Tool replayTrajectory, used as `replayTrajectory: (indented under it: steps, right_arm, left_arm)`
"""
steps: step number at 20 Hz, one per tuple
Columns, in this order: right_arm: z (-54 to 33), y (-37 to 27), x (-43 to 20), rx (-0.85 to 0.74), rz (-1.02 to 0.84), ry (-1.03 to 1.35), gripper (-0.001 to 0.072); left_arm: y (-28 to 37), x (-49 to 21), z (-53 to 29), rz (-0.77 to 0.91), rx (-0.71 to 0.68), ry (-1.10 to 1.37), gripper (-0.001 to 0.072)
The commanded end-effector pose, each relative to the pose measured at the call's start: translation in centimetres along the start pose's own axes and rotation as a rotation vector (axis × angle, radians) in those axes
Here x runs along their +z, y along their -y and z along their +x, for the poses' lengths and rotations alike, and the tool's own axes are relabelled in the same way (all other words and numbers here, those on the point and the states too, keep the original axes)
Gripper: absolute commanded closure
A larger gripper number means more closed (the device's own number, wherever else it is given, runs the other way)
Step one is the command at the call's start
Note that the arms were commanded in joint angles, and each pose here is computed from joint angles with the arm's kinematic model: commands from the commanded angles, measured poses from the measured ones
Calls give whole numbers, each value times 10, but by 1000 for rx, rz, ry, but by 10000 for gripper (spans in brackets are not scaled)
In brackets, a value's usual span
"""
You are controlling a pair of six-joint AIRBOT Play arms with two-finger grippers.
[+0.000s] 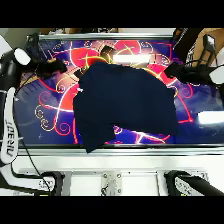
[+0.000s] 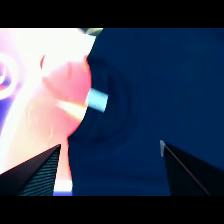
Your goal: Fold the clothes and pants, and hang the long-sleeved shirts on hangers.
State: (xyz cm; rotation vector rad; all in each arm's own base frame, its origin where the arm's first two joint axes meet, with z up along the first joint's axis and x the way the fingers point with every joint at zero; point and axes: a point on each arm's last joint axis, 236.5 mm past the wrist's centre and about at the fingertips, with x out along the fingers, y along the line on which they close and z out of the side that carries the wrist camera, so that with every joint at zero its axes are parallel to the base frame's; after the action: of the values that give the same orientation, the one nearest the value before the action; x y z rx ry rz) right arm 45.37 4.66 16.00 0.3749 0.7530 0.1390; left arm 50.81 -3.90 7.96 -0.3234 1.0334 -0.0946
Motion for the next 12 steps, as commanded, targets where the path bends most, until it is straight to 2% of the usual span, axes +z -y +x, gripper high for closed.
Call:
replayTrajectory:
  steps: [1,5,9,12]
  right_arm:
    - [-42,-13,-29,16,-95,-77,185]
    - [-72,-22,-50,37,-99,-58,185]
    - [-84,-26,-57,52,-100,-40,185]
    - [-87,-34,-57,82,-86,-36,185]
  left_arm:
    - [-38,-104,9,-81,53,-239,14]
    - [-53,-208,35,-186,48,-365,15]
    - [-39,-234,56,-331,-39,-348,15]
    - [-38,-232,63,-360,-52,-310,15]
